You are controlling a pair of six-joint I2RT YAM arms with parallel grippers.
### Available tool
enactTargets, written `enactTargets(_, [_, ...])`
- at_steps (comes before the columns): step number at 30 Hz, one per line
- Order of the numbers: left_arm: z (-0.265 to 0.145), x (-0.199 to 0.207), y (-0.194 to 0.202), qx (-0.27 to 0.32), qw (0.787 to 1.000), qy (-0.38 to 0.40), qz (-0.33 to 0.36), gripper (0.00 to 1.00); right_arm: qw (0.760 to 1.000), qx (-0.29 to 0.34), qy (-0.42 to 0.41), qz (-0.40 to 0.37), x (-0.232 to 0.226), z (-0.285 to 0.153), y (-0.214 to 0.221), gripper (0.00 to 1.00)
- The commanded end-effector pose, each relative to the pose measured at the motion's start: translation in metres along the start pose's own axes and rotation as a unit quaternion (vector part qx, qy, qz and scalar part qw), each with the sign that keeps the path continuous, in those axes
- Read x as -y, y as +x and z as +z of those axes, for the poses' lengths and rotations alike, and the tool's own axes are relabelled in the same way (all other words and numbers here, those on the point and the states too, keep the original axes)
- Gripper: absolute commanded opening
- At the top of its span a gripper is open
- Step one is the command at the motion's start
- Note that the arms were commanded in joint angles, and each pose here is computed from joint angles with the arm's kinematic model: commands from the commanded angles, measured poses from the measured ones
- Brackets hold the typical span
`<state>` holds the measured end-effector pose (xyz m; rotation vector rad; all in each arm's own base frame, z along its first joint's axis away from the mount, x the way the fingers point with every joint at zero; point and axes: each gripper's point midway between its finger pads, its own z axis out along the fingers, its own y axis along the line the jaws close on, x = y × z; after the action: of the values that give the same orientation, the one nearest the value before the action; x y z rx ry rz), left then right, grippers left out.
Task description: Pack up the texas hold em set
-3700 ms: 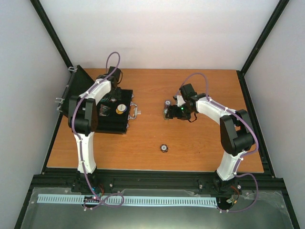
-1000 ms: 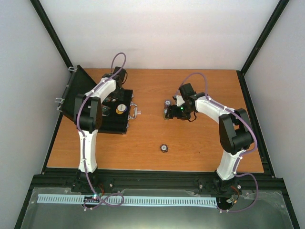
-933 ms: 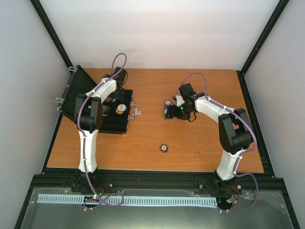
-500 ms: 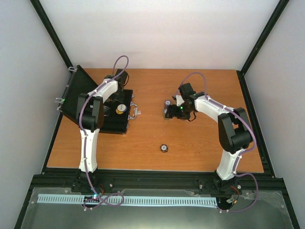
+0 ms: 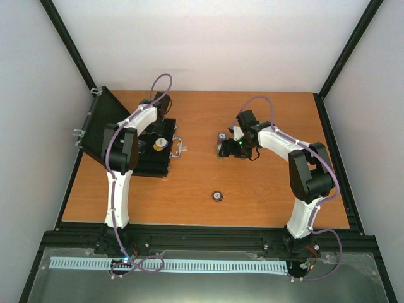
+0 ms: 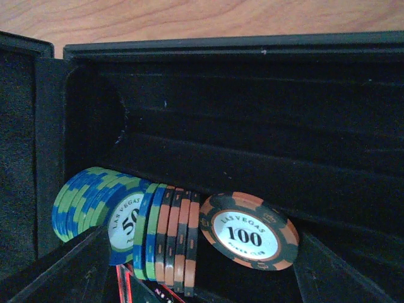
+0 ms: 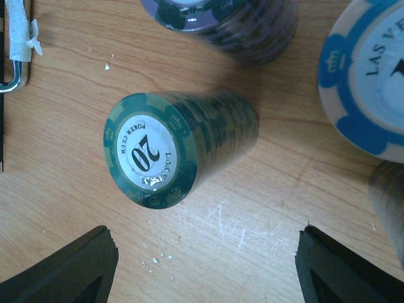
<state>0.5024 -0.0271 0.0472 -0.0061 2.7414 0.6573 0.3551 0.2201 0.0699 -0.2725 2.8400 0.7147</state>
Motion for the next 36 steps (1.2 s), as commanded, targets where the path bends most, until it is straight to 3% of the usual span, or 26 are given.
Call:
enactTargets(1, [-0.003,-0.014,-0.007,0.013,0.999,-0.036,-0.001,0.81,1.000,0.010,0.000,-0.004,-0.001,-0.005,-0.008,0.79])
enactTargets(36, [-0.028,-0.045,-0.011,0.033,0.996,-0.087,-0.009,0.84,1.000,0.010,-0.002,-0.009,0.000,-0.005,-0.001,0.79])
